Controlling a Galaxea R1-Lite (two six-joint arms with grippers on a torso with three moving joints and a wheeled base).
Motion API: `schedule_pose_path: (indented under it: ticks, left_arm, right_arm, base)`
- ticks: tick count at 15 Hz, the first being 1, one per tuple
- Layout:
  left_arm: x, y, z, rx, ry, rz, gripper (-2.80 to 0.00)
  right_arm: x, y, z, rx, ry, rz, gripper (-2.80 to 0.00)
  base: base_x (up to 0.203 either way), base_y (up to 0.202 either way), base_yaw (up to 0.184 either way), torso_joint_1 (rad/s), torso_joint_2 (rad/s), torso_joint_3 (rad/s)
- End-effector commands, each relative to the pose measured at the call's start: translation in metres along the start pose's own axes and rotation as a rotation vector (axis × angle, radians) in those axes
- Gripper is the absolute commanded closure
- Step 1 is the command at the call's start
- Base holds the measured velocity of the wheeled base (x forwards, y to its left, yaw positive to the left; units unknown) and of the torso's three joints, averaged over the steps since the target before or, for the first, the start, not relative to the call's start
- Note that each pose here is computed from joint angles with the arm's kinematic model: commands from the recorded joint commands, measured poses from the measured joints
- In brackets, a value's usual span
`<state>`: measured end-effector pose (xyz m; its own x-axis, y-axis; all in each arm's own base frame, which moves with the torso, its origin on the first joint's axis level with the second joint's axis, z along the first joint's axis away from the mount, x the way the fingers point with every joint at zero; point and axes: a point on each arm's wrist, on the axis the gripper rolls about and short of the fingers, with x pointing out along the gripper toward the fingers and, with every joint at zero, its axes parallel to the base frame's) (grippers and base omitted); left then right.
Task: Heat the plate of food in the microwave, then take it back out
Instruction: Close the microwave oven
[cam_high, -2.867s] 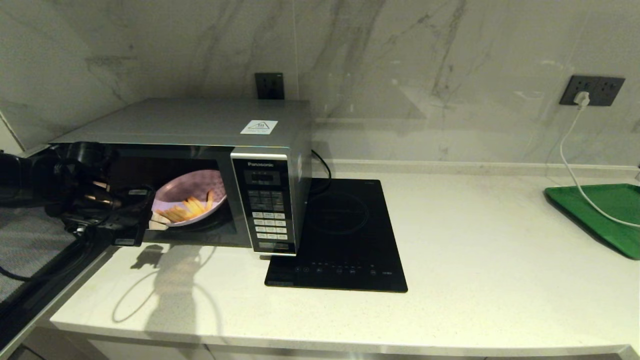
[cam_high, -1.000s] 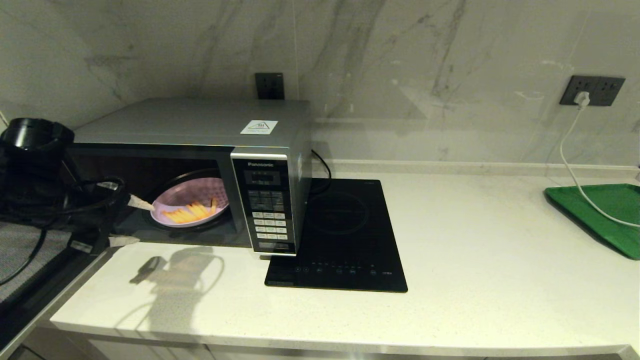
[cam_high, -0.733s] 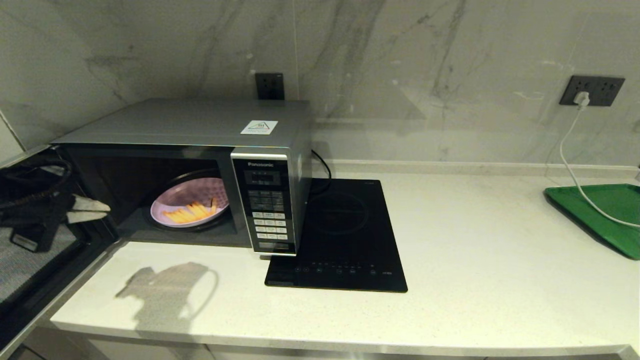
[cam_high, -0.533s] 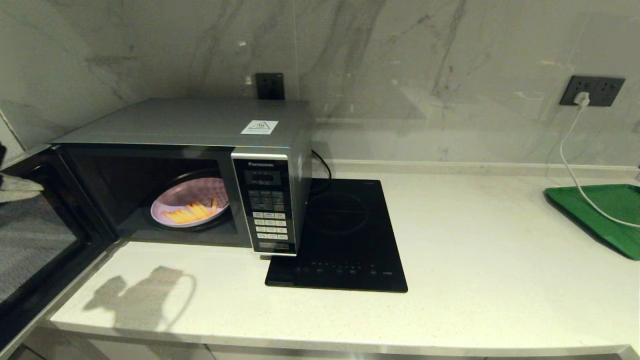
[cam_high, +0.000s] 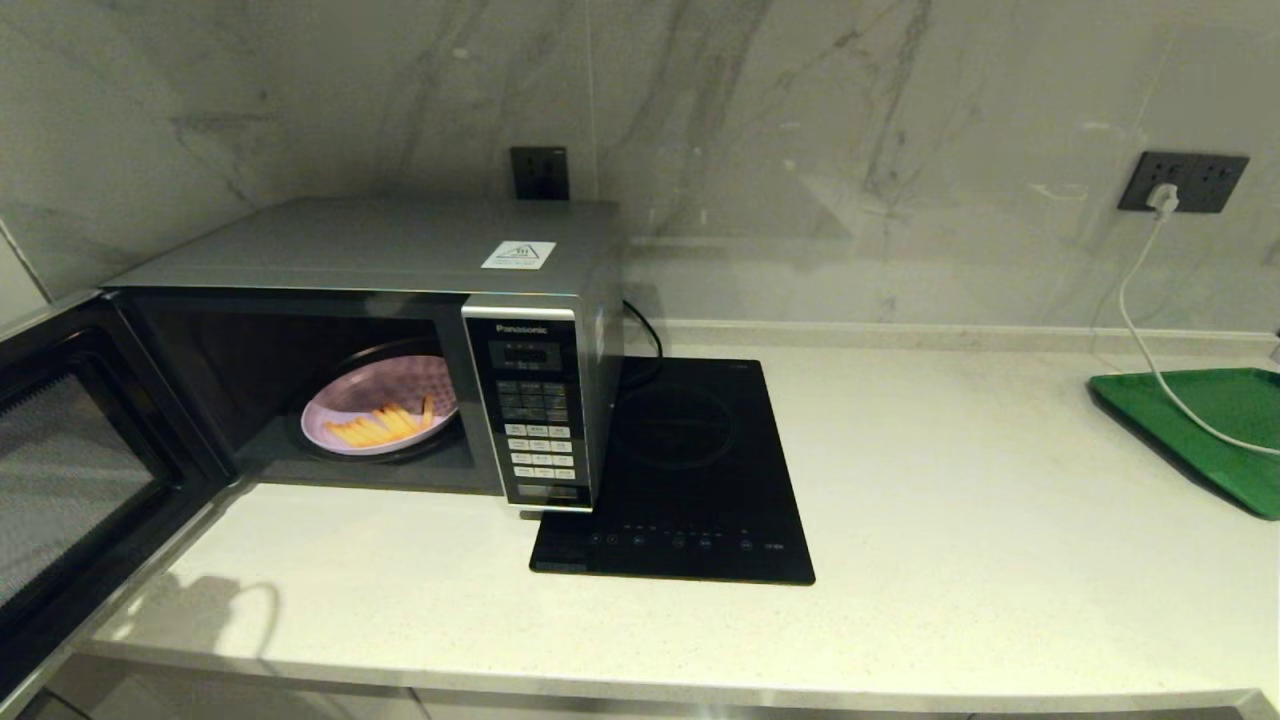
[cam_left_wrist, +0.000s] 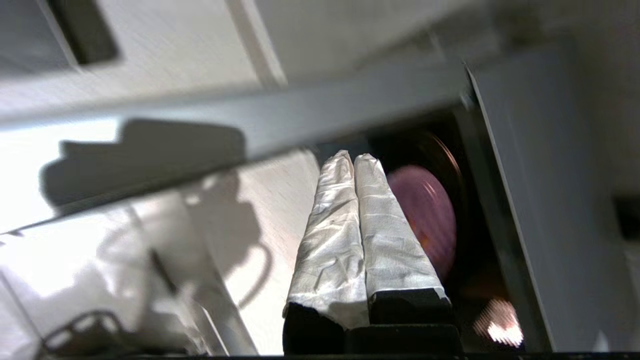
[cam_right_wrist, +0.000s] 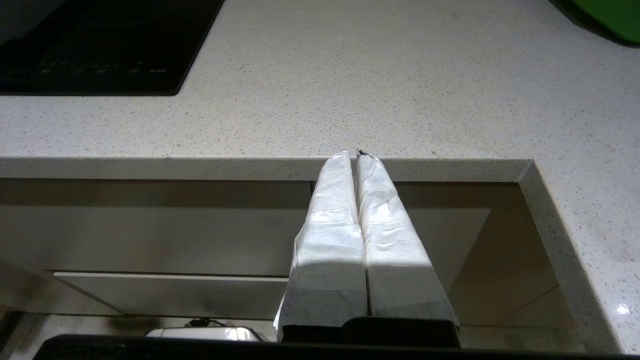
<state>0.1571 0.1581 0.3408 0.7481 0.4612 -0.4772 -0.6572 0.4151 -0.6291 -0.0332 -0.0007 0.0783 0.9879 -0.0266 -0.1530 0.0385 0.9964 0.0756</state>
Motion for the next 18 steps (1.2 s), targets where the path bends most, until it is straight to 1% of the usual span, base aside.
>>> schedule_pose_path:
  ticks: [1,2,4,7,8,9,11,13,15,17,18]
  left_arm:
    - [0.028,0.019,0.017,-0.026,0.007,0.087,0.00]
    - [0.037,0.028,0.023,-0.037,0.009,0.120,0.00]
    - [0.048,0.039,0.030,-0.066,0.038,0.175,0.00]
    - [0.061,0.048,0.034,-0.080,0.065,0.207,0.00]
    - [0.065,0.050,0.034,-0.071,0.072,0.211,0.00]
    - [0.065,0.050,0.034,-0.049,0.076,0.211,0.00]
    - [0.063,0.048,0.037,0.037,0.065,0.198,0.00]
    - [0.065,0.049,0.038,0.076,0.071,0.201,0.00]
    - [0.063,0.050,0.035,0.077,0.098,0.205,0.00]
    - [0.060,0.050,0.027,0.062,0.171,0.218,0.00]
    - [0.059,0.049,0.022,0.052,0.213,0.209,0.00]
  right_arm:
    - [0.000,0.000,0.000,0.000,0.001,0.000,0.00]
    - [0.000,0.000,0.000,0.000,0.001,0.000,0.00]
    - [0.000,0.000,0.000,0.000,0.001,-0.001,0.00]
    - [0.000,0.000,0.000,0.000,0.002,0.000,0.00]
    - [0.000,0.000,0.000,0.000,0.003,-0.001,0.00]
    - [0.000,0.000,0.000,0.000,0.001,0.001,0.00]
    - [0.000,0.000,0.000,0.000,0.001,0.000,0.00]
    - [0.000,0.000,0.000,0.000,0.002,0.001,0.00]
    - [0.000,0.000,0.000,0.000,0.001,0.000,0.00]
    - [0.000,0.000,0.000,0.000,0.001,0.000,0.00]
    - [0.000,0.000,0.000,0.000,0.001,-0.001,0.00]
  base:
    - [0.000,0.000,0.000,0.000,0.00,0.000]
    - [0.000,0.000,0.000,0.000,0.00,0.000]
    - [0.000,0.000,0.000,0.000,0.00,0.000]
    - [0.000,0.000,0.000,0.000,0.00,0.000]
    - [0.000,0.000,0.000,0.000,0.00,0.000]
    - [0.000,0.000,0.000,0.000,0.00,0.000]
    - [0.000,0.000,0.000,0.000,0.00,0.000]
    - [0.000,0.000,0.000,0.000,0.00,0.000]
    - [0.000,0.000,0.000,0.000,0.00,0.000]
    - [0.000,0.000,0.000,0.000,0.00,0.000]
    - [0.000,0.000,0.000,0.000,0.00,0.000]
